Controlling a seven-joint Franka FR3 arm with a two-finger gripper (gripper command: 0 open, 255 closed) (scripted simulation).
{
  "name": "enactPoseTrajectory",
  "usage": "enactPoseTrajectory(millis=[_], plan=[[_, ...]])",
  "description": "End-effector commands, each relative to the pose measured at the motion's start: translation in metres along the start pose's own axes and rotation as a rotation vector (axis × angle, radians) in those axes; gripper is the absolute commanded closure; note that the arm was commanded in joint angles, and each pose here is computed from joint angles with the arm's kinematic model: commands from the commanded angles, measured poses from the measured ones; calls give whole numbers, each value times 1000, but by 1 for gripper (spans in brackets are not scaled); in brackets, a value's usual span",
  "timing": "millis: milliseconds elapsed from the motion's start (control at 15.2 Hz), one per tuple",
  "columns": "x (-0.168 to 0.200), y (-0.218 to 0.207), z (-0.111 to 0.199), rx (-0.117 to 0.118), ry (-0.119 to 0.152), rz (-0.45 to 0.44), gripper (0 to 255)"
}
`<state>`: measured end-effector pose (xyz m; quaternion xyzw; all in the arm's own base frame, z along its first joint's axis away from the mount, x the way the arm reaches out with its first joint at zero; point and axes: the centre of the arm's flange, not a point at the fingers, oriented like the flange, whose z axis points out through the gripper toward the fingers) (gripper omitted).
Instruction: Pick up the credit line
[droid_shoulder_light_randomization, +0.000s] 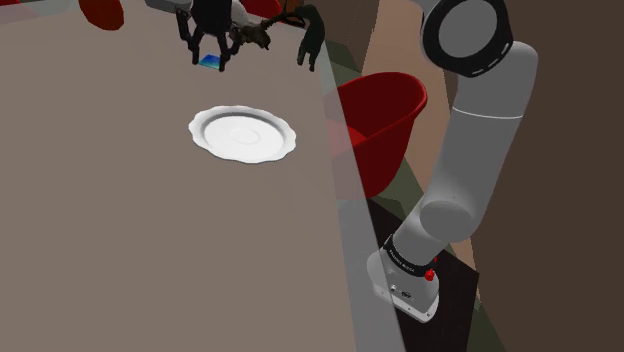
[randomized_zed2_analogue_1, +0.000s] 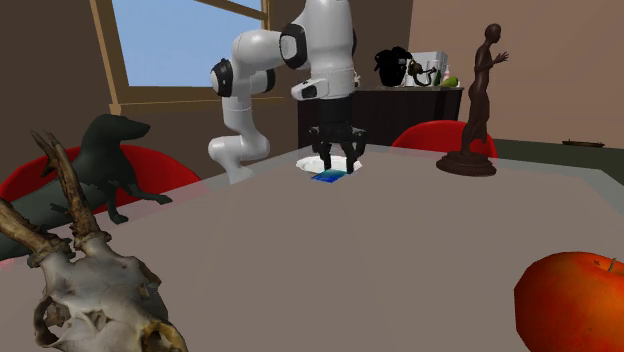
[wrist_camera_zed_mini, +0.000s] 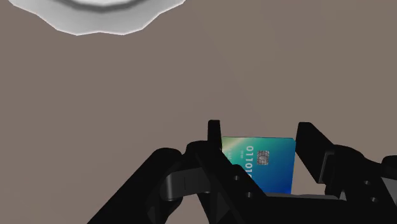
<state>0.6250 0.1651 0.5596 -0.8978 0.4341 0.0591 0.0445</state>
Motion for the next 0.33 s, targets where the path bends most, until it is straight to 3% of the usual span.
enactPoseTrajectory(millis=[0, 264], plan=[[-2, -1, -11, -1, 0, 0, 255], [-4, -1, -22, -1, 0, 0, 255]])
